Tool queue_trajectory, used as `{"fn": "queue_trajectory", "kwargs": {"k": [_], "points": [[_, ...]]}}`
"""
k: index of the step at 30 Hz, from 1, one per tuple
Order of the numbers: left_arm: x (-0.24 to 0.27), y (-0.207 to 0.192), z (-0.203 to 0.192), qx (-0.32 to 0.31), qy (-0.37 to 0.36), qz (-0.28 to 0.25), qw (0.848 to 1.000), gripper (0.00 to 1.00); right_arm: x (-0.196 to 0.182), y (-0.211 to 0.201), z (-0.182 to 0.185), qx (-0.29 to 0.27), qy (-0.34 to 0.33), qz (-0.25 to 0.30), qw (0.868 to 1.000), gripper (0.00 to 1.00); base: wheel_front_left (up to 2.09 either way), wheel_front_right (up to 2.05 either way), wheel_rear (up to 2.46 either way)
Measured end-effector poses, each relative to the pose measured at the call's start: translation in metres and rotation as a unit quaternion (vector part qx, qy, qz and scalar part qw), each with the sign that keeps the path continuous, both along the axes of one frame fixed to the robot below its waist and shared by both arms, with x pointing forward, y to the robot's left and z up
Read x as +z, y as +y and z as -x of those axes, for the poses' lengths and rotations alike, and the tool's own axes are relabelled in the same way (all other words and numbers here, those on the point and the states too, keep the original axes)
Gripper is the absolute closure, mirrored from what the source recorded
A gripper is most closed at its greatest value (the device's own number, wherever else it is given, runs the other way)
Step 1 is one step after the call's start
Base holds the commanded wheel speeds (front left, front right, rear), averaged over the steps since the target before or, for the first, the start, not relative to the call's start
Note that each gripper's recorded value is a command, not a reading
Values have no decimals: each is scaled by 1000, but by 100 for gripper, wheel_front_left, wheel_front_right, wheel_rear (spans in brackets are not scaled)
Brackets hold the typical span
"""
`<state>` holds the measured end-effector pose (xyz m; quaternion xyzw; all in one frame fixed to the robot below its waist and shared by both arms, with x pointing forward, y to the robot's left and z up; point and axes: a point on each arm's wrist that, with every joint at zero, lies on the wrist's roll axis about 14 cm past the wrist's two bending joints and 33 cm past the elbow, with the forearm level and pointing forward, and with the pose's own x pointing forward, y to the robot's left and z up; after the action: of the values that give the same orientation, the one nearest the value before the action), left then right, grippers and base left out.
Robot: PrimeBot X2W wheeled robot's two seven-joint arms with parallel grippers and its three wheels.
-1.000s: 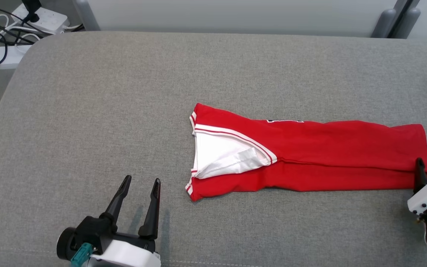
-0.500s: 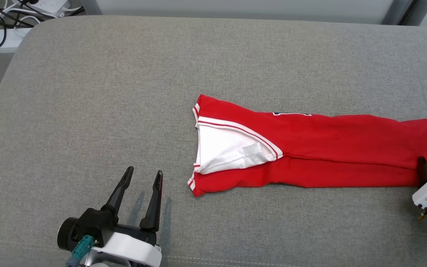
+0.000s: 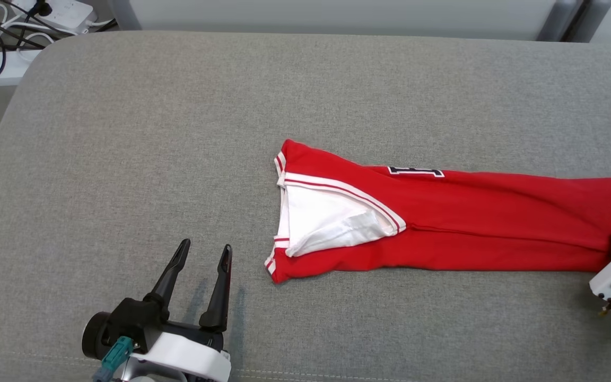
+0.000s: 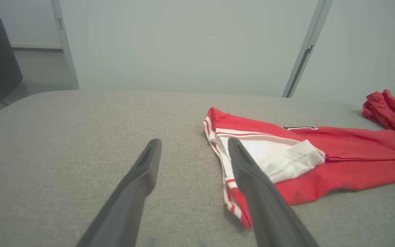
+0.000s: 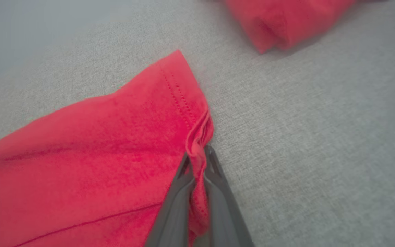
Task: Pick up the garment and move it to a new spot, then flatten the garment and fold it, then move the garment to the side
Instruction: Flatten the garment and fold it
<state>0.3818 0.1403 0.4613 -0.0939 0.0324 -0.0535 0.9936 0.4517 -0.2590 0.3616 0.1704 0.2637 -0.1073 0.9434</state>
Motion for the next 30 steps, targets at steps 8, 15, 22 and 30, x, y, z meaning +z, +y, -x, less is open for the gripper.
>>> {"fn": "queue_trajectory", "kwargs": {"k": [8, 15, 22, 30], "points": [[6, -5, -2, -6, -8, 8, 1000, 0, 19, -45, 6, -35, -24, 35, 999, 100, 0, 0, 0], [8, -9, -3, -13, -12, 9, 1000, 0, 31, -72, 11, -46, -35, 66, 996, 100, 0, 0, 0], [13, -11, -1, -15, -19, 10, 1000, 0, 52, -50, -5, -25, -80, 56, 995, 100, 0, 0, 0], [25, -5, 6, -1, -34, 14, 999, 0, 101, 11, -31, 29, -188, 4, 982, 100, 0, 0, 0]]}}
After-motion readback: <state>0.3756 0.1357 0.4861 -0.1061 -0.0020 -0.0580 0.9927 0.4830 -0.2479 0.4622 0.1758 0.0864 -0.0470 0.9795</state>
